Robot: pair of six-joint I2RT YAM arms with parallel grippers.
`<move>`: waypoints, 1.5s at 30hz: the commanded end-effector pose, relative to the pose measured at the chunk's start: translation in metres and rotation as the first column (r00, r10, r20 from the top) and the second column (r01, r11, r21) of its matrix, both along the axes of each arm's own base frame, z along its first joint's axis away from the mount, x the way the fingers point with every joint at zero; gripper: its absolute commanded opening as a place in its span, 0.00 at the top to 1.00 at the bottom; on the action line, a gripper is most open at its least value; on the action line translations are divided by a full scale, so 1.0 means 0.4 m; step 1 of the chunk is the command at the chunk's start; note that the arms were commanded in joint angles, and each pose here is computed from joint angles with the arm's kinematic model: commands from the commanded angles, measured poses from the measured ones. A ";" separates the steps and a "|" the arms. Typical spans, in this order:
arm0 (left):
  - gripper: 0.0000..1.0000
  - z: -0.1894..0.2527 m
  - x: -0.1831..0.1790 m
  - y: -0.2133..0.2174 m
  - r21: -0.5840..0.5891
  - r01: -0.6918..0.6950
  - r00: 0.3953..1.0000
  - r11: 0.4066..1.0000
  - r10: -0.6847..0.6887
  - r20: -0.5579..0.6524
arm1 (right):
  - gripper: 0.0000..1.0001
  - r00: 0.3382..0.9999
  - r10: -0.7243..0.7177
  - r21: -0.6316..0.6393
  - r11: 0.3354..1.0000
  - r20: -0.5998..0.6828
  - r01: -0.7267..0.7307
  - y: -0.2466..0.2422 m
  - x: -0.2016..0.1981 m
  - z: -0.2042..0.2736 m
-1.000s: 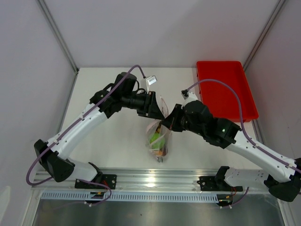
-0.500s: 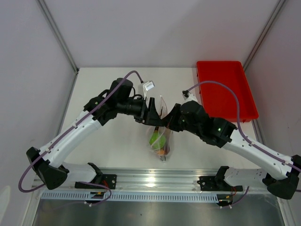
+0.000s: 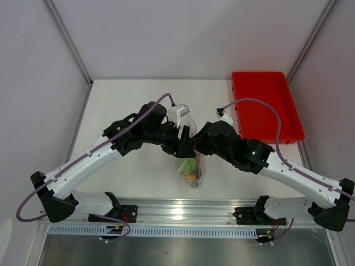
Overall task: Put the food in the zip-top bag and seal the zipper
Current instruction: Adjust the zipper food storage bag at the center of the board.
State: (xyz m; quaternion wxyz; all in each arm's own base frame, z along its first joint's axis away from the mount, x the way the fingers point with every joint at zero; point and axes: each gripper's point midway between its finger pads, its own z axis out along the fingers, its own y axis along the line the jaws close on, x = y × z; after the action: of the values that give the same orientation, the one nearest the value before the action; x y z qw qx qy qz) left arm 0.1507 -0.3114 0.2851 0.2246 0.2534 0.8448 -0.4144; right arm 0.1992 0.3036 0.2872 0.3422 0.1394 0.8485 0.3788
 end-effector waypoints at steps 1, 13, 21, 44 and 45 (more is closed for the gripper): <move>0.33 0.014 0.025 0.018 0.024 -0.066 0.993 0.998 0.063 0.100 | 1.00 0.997 -0.059 0.126 0.991 0.041 0.054 0.022 0.018 0.092; 0.72 -0.062 0.064 0.027 0.147 -0.157 0.981 0.977 0.137 0.136 | 0.91 0.994 -0.106 0.149 0.983 0.013 0.103 0.011 0.017 0.078; 0.99 -0.067 0.052 0.019 0.161 -0.106 0.989 0.981 0.088 0.115 | 0.54 0.992 -0.095 0.077 0.993 0.088 0.088 -0.028 0.034 0.095; 0.99 0.135 -0.113 0.089 -0.246 0.423 0.905 0.872 -0.391 0.169 | 0.08 0.567 0.641 -0.279 0.753 0.517 -0.597 -0.179 -0.002 0.097; 0.99 0.136 -0.114 0.090 -0.252 0.419 0.907 0.872 -0.387 0.167 | 0.10 0.553 0.645 -0.277 0.746 0.527 -0.605 -0.177 -0.001 0.099</move>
State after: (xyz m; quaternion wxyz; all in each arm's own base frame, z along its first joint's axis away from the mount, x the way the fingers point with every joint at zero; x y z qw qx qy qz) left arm 0.1281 -0.2803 0.3147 0.2035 0.3660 0.7526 -0.5082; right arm 0.2122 0.2201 0.3108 0.4201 -0.2141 0.7718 0.4267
